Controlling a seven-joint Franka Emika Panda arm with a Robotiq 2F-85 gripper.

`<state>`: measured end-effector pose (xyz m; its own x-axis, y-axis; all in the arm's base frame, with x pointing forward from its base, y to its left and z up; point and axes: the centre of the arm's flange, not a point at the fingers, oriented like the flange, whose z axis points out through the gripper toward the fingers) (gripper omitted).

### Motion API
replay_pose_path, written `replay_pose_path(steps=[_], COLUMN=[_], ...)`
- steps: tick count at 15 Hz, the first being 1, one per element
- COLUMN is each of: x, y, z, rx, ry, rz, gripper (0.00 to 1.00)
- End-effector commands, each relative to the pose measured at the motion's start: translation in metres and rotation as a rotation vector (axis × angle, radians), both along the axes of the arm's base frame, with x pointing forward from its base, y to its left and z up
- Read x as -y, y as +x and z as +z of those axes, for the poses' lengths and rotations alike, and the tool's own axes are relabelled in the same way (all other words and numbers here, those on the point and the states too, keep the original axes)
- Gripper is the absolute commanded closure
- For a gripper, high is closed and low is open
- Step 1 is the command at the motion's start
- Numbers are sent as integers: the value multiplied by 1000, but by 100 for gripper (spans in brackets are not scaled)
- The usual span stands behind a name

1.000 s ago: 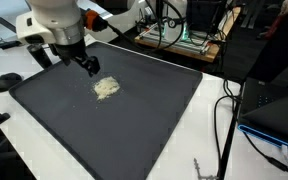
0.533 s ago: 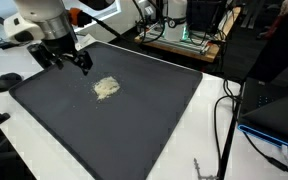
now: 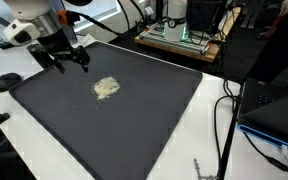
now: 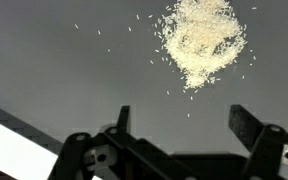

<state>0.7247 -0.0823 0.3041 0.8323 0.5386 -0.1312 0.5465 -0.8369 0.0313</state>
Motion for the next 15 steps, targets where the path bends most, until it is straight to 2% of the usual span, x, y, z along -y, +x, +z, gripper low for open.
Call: replay_pose_path(steps=[1,7,15], x=[26,72,112], y=[8,0,-44], z=[-11,-30,-68], rx=[-20,-47,20], ry=[123,260,409], rz=[61,88,5], gripper=[0,0,0])
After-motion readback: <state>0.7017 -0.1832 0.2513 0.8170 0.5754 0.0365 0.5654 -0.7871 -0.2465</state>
